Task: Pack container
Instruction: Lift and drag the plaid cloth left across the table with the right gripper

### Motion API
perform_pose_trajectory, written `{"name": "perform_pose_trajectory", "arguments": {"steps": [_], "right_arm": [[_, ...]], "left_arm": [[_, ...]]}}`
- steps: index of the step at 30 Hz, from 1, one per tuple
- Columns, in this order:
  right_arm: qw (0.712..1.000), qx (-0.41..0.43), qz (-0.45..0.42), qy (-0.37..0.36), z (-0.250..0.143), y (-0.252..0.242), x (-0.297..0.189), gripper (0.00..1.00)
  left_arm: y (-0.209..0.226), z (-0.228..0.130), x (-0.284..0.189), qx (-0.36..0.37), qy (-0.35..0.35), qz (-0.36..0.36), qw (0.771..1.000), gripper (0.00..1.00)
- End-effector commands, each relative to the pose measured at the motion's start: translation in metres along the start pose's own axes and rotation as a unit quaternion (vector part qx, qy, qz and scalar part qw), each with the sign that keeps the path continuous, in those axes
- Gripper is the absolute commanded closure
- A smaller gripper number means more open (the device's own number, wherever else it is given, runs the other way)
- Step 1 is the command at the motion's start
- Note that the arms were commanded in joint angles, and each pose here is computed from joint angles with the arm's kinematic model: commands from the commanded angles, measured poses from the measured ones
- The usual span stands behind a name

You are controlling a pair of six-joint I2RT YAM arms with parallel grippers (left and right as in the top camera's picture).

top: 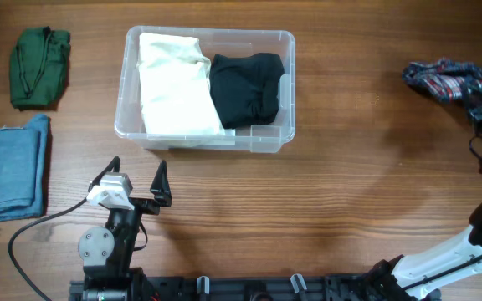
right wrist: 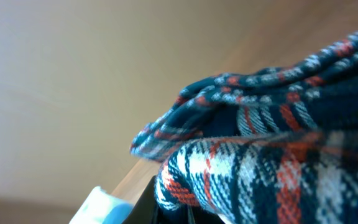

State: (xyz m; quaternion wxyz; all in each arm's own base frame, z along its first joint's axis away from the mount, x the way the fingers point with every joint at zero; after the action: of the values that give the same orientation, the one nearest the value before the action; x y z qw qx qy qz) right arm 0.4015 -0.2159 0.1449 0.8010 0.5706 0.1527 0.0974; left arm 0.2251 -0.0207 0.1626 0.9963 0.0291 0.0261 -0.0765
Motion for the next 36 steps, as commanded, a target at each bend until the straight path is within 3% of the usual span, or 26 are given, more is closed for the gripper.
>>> {"name": "perform_pose_trajectory", "arguments": {"steps": [1, 16, 32, 36], "right_arm": [[0.992, -0.066, 0.069, 0.077, -0.011, 0.049, 0.021, 0.93], [0.985, -0.082, 0.095, 0.119, -0.03, 0.076, 0.049, 0.94], [0.989, -0.053, 0.053, 0.131, -0.042, 0.049, 0.05, 0.95], [0.993, 0.006, -0.022, 0.115, -0.046, 0.018, 0.049, 0.96]], "left_arm": [[0.001, -0.001, 0.0, -0.004, 0.002, 0.004, 1.0, 0.0], [0.002, -0.001, 0.0, -0.004, 0.002, 0.004, 1.0, 0.0], [0.002, -0.001, 0.0, -0.004, 0.002, 0.004, 1.0, 0.0], [0.001, -0.001, 0.0, -0.004, 0.001, 0.004, 1.0, 0.0]]}}
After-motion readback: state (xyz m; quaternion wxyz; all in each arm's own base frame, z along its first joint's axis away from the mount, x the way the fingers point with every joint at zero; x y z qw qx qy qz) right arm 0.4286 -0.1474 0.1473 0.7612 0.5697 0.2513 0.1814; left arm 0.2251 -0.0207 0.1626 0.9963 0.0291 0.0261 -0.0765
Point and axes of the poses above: each gripper's point midway between its finger pads, its own x axis out along the fingers, its own y axis along the line the jaws close on, z = x × y, the point moved 2 cm from there along -x, back along the fingers, and after that the axes turned 14 degrees about x, right-handed, at the moved point
